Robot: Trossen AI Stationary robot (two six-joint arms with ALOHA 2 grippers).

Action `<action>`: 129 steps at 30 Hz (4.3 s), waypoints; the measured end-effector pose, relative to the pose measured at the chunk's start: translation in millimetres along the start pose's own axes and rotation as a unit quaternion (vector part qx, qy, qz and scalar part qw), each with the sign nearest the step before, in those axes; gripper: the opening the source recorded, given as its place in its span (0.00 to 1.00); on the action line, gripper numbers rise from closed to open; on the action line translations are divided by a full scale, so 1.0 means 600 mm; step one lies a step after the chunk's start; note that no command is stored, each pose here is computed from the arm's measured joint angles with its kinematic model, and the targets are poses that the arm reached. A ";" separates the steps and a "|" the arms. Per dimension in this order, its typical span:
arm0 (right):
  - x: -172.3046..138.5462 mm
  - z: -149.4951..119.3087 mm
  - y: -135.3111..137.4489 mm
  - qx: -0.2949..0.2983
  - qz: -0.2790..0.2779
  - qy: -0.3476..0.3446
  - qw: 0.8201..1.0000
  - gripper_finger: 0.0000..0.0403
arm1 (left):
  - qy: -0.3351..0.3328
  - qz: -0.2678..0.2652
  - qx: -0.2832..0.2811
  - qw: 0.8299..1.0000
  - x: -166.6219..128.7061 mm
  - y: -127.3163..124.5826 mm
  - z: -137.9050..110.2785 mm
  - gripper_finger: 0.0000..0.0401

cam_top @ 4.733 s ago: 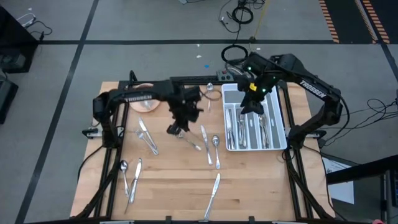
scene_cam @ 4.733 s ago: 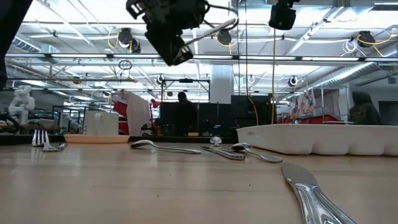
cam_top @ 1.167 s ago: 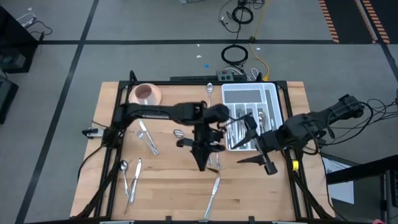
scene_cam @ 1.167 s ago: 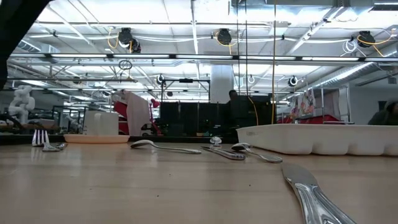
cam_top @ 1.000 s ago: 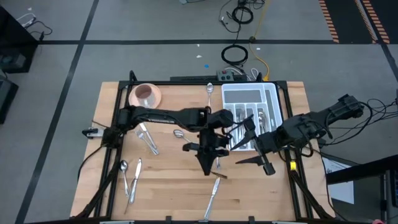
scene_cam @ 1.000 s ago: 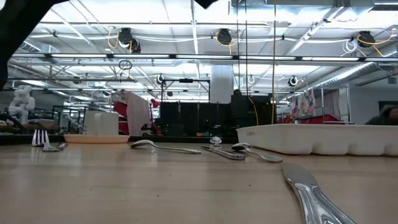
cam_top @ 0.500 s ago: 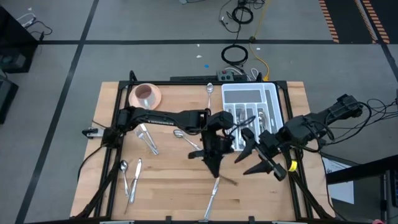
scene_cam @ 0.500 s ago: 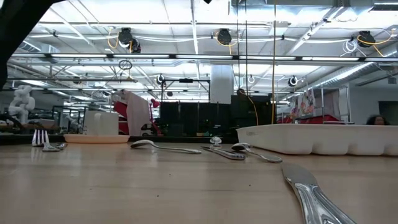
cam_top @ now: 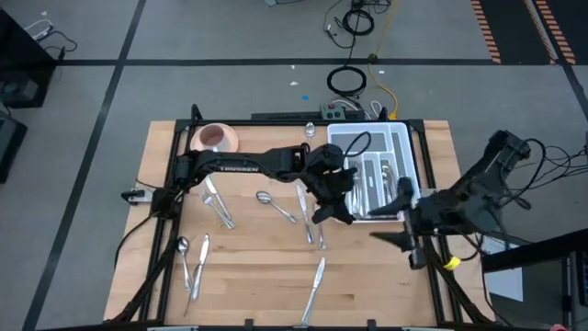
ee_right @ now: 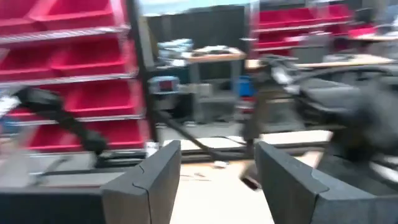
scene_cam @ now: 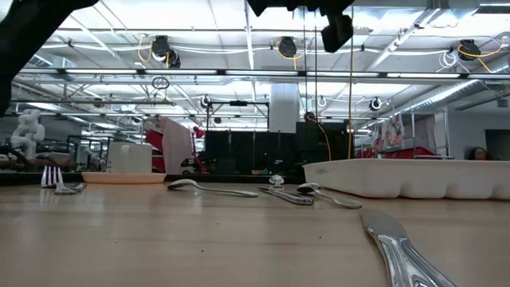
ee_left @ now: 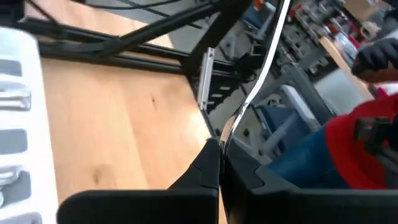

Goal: Sort silverware
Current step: Put the silver fork into the silverware rack

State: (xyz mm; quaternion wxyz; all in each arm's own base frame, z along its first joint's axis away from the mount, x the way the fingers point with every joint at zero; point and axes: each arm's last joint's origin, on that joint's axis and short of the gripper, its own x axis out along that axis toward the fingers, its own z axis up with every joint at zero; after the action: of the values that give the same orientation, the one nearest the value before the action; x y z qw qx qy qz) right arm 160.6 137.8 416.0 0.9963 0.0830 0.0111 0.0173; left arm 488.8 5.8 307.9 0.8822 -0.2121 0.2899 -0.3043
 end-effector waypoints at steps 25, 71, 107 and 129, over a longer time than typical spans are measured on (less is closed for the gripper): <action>0.072 -0.129 -0.087 0.075 -0.034 0.396 0.915 0.49 | 0.201 0.160 -0.054 0.965 -0.016 0.013 -0.079 0.01; 0.135 -0.191 -0.125 0.043 -0.062 0.504 0.860 0.00 | 0.230 0.162 -0.013 0.960 0.015 -0.024 -0.092 0.24; -0.038 -0.404 -0.225 0.571 -0.302 -0.127 0.753 0.00 | 0.112 0.303 0.010 0.946 -0.114 -0.079 -0.020 0.49; -0.020 -0.410 -0.258 0.725 -0.293 -0.083 0.618 0.00 | 0.077 0.298 0.029 0.951 -0.112 -0.079 -0.008 0.49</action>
State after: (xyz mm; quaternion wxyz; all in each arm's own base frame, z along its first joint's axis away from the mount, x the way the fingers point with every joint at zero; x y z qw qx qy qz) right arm 147.4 25.2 148.0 0.5613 0.7717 -0.0392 -0.2965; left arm 422.8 14.6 356.2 0.9136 -0.0663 0.3978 -0.0510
